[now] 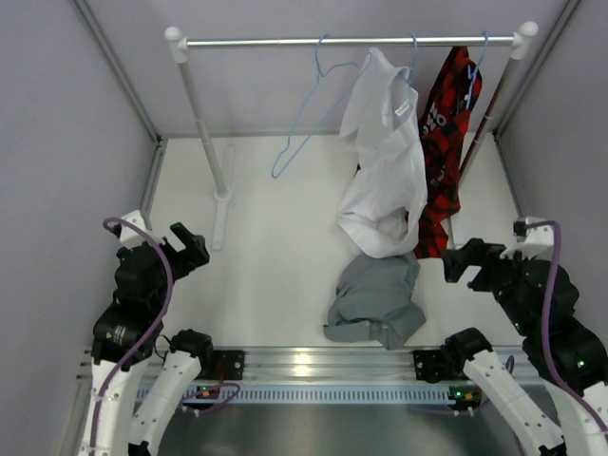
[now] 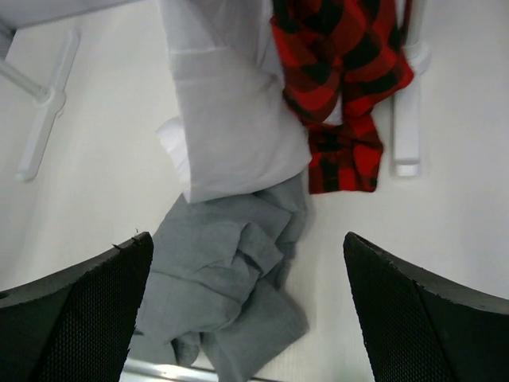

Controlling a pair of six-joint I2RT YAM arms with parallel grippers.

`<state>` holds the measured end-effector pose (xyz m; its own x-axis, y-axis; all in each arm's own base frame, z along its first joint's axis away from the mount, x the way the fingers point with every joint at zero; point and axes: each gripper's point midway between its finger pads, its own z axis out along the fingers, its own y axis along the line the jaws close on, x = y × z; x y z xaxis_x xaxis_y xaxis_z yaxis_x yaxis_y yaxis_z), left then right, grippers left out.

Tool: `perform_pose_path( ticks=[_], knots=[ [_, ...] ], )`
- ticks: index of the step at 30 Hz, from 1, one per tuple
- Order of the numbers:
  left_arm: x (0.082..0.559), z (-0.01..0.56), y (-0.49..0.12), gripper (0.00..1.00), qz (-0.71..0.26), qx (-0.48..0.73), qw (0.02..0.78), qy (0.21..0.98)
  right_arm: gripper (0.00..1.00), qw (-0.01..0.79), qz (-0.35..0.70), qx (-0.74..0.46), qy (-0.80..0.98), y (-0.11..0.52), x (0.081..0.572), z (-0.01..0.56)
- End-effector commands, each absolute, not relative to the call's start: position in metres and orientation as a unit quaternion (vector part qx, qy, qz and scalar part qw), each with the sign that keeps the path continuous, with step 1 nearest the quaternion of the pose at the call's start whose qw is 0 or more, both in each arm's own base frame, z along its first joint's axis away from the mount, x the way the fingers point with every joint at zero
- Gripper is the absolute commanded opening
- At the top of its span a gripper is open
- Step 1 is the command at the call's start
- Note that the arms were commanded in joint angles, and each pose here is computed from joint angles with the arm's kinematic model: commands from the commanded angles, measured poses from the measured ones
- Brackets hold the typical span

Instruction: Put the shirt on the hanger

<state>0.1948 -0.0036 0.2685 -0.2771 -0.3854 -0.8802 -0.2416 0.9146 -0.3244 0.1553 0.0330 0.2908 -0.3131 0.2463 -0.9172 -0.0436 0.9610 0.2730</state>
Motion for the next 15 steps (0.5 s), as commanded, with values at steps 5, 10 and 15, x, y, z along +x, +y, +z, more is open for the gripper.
perform_pose_path(
  ticks=[5,10,15],
  knots=[
    [0.201,0.277,-0.004,0.98,-0.072,-0.202,0.587,0.780,0.99,0.422,0.307,-0.019,0.853,0.130,0.163,0.211],
    [0.202,0.276,-0.005,0.98,-0.072,-0.201,0.585,0.783,1.00,0.374,0.300,-0.011,0.877,0.145,0.160,0.159],
    [0.205,0.274,-0.006,0.98,-0.070,-0.198,0.579,0.788,0.97,0.340,0.296,-0.029,0.892,0.175,0.151,0.123]
  ],
)
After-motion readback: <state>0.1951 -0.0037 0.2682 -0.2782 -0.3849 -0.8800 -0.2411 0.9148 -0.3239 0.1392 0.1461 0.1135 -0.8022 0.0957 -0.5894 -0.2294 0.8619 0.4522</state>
